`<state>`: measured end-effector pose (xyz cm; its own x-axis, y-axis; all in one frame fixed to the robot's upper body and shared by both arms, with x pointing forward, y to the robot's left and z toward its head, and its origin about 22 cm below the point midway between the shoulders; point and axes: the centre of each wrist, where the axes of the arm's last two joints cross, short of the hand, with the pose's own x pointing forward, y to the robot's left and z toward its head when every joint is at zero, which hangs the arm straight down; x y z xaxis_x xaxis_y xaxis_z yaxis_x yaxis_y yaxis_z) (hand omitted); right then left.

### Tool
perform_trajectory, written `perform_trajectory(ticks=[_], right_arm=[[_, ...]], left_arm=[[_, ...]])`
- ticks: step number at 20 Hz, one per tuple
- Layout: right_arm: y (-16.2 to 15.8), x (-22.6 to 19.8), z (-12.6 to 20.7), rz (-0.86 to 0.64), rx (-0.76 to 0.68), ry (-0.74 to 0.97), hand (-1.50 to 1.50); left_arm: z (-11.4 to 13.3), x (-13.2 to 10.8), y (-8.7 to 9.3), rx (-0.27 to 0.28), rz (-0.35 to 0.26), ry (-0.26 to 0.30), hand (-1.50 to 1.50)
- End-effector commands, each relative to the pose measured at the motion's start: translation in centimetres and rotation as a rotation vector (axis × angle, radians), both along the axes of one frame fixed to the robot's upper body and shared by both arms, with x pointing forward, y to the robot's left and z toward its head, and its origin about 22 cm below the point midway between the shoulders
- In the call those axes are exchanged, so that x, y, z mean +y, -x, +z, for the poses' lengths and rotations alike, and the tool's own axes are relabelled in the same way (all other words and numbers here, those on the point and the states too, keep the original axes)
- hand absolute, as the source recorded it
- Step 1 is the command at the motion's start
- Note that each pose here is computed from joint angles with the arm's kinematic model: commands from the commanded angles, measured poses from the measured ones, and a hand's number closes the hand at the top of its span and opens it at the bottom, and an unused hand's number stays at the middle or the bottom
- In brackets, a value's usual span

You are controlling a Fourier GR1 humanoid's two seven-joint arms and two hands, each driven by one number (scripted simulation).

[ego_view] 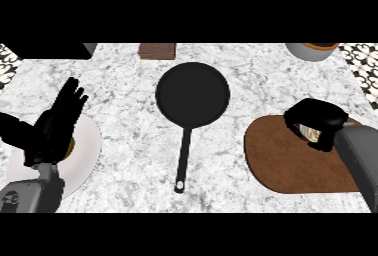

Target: Pick the cupcake from the cutting board and place it in the pan

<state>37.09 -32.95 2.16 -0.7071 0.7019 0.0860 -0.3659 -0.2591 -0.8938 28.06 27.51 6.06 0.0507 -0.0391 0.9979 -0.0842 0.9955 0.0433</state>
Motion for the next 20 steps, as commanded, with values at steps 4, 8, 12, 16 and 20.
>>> perform_trajectory(ticks=[4, 8, 12, 16, 20], right_arm=[[-0.8, 13.3, -2.3, -0.282, 0.006, -0.130, 1.50], [-1.0, 18.4, -1.8, -0.436, -0.008, -0.193, 1.50], [-3.0, 21.6, 4.8, -0.576, -0.306, -0.180, 1.50], [-3.5, 25.2, 10.7, -0.702, -0.556, -0.191, 1.50], [-3.1, 28.7, 15.3, -0.838, -0.702, -0.195, 1.50]], left_arm=[[0.1, 0.0, 0.2, 0.010, -0.012, -0.003, 0.00], [0.0, -0.4, 0.0, 0.013, -0.023, 0.002, 0.00], [0.1, -1.3, -0.4, 0.017, -0.061, -0.002, 0.00], [0.0, -2.3, -0.8, 0.020, -0.103, -0.005, 0.00], [0.4, -3.2, -1.4, 0.009, -0.142, -0.007, 0.00]])
